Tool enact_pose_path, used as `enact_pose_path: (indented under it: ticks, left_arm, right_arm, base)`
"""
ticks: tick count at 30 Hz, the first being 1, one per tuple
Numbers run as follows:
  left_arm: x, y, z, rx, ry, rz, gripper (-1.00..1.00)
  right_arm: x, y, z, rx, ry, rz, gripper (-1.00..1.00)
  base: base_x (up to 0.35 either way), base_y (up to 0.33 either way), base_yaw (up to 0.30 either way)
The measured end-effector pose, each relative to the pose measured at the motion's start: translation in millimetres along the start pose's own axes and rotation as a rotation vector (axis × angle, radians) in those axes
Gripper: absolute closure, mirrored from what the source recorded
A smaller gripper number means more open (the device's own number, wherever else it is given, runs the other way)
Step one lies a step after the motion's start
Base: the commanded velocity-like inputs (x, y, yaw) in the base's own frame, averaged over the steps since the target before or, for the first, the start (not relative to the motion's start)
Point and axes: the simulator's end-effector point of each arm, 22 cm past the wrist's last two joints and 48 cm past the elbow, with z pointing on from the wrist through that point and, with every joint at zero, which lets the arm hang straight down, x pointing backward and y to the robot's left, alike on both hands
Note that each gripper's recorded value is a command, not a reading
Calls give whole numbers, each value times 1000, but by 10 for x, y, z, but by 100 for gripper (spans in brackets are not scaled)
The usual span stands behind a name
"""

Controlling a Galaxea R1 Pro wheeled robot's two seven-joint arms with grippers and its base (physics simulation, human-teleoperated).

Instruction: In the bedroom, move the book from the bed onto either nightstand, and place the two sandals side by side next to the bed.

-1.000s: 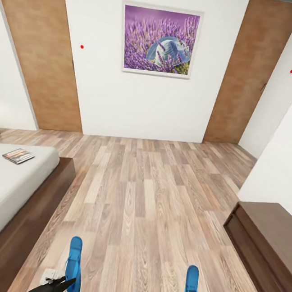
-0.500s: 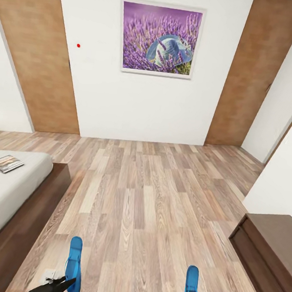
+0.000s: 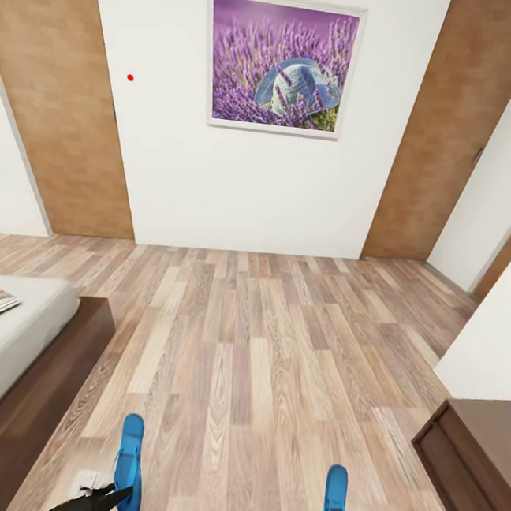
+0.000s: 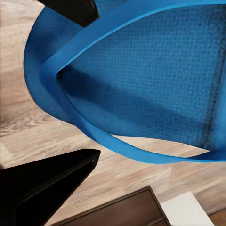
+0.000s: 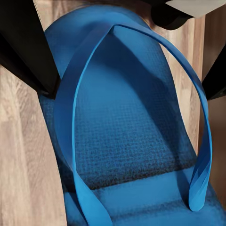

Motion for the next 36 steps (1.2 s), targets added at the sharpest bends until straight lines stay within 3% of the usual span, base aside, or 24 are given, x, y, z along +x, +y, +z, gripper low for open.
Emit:
enact_pose_path:
  ticks: [36]
  left_arm:
    - [3, -1, 0, 0, 1, 1, 100]
  right_arm:
    - [-4, -1, -1, 0, -1, -1, 100]
  base:
    - [322, 0, 14]
